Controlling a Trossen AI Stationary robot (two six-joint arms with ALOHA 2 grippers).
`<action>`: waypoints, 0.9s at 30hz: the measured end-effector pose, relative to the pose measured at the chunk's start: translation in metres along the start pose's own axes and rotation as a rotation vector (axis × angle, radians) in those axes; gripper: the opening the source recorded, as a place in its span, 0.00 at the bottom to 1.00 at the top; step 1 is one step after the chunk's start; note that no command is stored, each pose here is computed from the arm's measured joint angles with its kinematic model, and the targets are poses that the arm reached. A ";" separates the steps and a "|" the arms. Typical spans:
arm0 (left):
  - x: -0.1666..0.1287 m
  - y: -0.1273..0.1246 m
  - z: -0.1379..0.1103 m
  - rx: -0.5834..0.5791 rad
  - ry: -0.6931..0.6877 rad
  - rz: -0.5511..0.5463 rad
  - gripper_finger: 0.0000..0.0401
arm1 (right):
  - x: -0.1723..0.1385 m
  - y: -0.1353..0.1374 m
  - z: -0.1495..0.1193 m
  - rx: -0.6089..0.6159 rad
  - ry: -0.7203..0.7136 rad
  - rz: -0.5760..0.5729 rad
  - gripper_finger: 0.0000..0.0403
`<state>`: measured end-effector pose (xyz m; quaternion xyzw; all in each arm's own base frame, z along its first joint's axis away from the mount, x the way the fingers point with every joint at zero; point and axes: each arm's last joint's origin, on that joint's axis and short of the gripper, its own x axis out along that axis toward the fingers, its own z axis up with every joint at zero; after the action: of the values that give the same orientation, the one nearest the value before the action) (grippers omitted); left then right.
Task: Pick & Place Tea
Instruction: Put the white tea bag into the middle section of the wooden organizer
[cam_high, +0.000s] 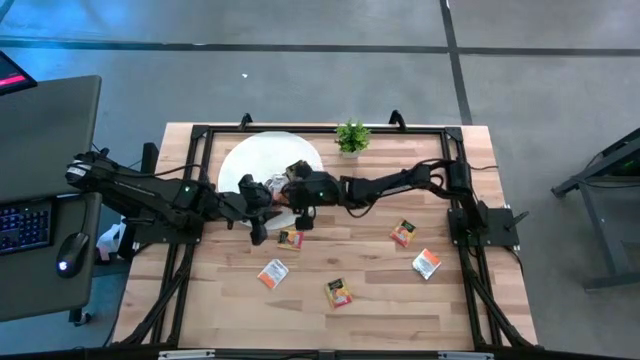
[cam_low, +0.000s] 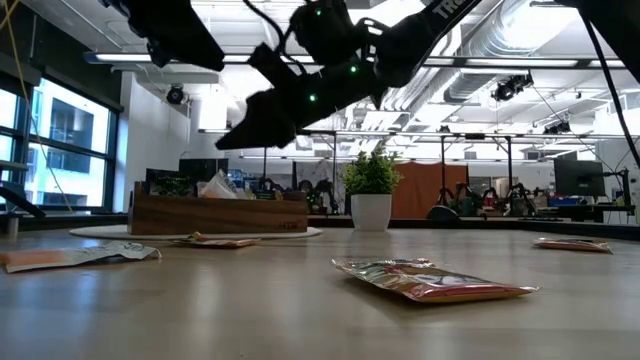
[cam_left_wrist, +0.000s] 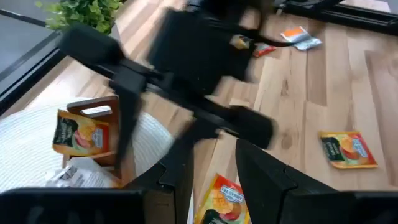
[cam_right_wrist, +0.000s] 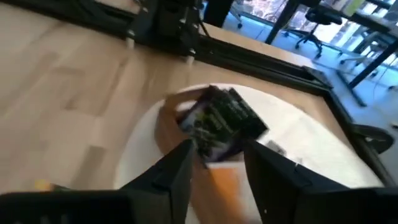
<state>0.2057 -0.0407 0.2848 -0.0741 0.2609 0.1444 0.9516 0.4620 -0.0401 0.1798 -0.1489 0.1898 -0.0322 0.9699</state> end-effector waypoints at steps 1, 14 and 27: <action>0.000 0.000 0.000 -0.002 -0.004 0.000 0.29 | 0.001 0.003 0.000 0.016 -0.002 -0.001 0.34; 0.000 -0.001 0.005 -0.023 -0.056 0.011 0.29 | 0.026 -0.007 -0.033 0.120 -0.068 -0.077 0.05; -0.001 -0.001 0.007 -0.030 -0.072 0.005 0.29 | 0.031 -0.011 -0.047 0.150 -0.018 -0.063 0.01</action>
<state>0.2088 -0.0406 0.2909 -0.0826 0.2247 0.1533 0.9587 0.4725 -0.0670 0.1305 -0.0820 0.1733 -0.0756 0.9785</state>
